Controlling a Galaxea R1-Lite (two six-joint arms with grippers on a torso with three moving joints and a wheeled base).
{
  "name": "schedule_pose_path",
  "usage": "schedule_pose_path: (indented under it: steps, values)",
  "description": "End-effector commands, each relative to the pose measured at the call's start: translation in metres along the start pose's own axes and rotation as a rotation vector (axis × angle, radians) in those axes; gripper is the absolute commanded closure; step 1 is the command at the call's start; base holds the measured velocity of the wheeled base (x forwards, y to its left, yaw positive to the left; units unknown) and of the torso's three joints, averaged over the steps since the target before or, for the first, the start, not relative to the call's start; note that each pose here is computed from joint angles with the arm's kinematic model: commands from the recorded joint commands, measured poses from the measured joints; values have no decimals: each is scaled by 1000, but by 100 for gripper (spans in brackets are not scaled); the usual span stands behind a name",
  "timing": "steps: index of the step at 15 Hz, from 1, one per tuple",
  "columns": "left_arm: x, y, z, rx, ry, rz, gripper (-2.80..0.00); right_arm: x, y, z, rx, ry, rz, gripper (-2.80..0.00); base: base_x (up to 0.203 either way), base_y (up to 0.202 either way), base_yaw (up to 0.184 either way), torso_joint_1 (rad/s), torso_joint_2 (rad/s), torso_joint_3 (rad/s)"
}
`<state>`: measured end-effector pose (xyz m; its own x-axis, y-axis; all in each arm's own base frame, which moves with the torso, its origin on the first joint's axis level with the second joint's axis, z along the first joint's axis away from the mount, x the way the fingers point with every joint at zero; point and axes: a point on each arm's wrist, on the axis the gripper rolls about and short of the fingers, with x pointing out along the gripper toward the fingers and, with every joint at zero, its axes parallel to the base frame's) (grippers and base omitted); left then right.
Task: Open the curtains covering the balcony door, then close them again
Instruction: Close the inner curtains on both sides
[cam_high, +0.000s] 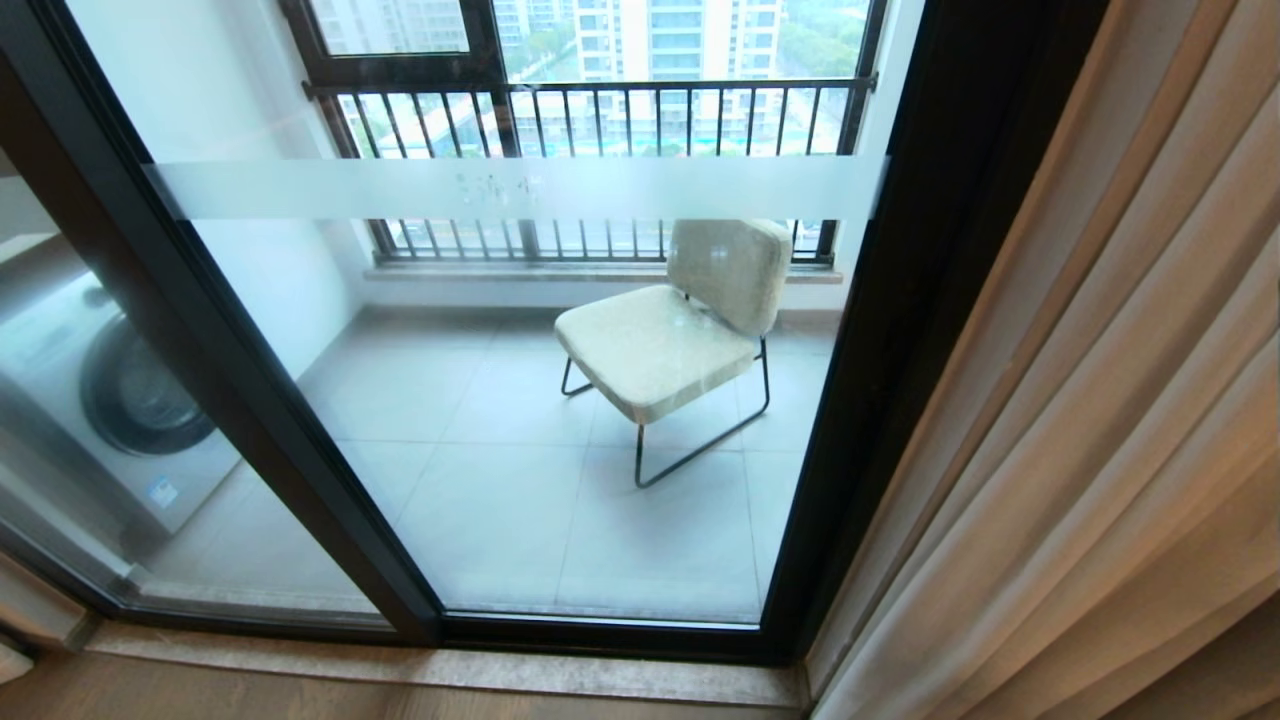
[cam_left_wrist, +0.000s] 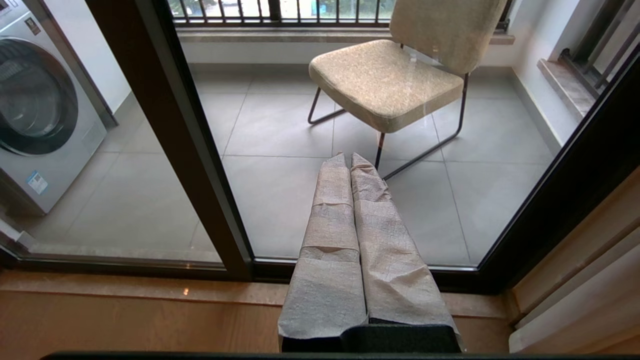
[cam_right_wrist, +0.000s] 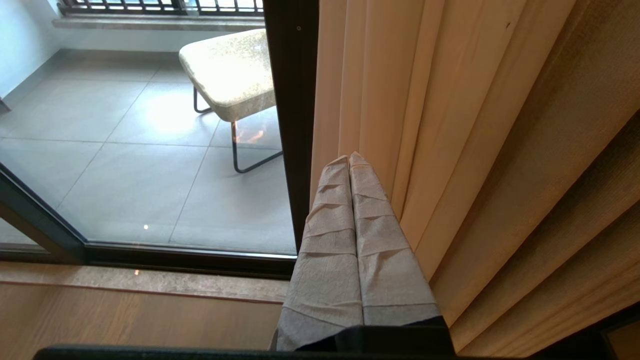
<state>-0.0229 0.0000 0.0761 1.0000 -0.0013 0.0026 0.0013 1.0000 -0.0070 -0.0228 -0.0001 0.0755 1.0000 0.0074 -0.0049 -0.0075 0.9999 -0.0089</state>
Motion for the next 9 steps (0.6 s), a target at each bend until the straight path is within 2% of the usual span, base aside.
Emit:
schedule_pose_path:
  steps: [1, 9]
  values:
    - [0, 0, 0, -1, -1, 0, 0, 0, 0, 0, -3, 0, 0, 0, 0, 0, 0, 0, 0, 0]
    - [0, 0, 0, -1, -1, 1, 0, 0, 0, 0, -8, 0, 0, 0, 0, 0, 0, 0, 0, 0]
